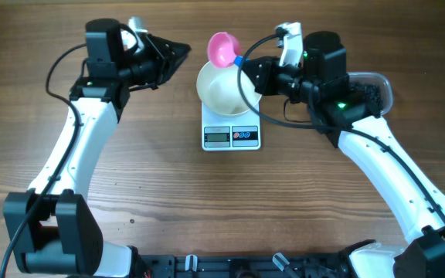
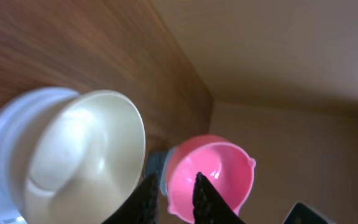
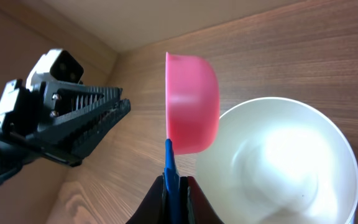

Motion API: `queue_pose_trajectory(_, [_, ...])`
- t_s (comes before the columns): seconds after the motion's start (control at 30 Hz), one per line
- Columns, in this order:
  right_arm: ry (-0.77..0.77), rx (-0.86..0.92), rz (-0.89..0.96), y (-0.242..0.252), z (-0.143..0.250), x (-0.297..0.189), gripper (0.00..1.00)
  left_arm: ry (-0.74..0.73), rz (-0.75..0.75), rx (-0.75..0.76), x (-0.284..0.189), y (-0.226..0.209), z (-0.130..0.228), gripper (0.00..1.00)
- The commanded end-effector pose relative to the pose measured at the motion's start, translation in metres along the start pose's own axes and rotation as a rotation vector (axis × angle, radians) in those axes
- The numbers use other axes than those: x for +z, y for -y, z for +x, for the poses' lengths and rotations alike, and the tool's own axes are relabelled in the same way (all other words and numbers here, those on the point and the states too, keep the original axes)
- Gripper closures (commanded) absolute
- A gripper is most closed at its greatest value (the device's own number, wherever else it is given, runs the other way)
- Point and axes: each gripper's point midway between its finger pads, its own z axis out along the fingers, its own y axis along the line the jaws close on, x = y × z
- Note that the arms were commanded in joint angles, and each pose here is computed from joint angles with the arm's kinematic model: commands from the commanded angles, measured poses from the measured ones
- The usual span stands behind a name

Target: Scoop item into bowl and weigh 150g on scale

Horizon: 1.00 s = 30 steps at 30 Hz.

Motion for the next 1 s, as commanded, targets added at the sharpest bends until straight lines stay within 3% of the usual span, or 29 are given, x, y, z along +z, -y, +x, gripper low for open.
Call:
queue_pose_trajectory(0.0, [0.013, 0.035, -0.022, -0.008, -0.002, -0.004, 0.96, 0.037, 0.021, 0.022, -0.008, 0.017, -0.004, 0.76])
queue_pose_trajectory(0.13, [0.019, 0.028, -0.010, -0.004, -0.004, -0.005, 0.96, 0.042, 0.020, 0.061, -0.009, 0.016, -0.006, 0.78])
queue_pose_trajectory(0.3, [0.017, 0.023, 0.044, 0.018, -0.007, -0.013, 0.96, 0.076, 0.004, 0.257, -0.015, 0.012, -0.017, 0.80])
queue_pose_trajectory(0.73, [-0.030, 0.006, 0.281, 0.065, -0.033, -0.065, 0.96, 0.223, -0.154, 0.489, -0.025, -0.006, -0.046, 0.69])
queue_pose_trajectory(0.97, [-0.077, 0.113, 0.463, 0.109, -0.025, -0.102, 0.96, 0.245, -0.320, 0.483, -0.033, -0.039, -0.052, 0.67])
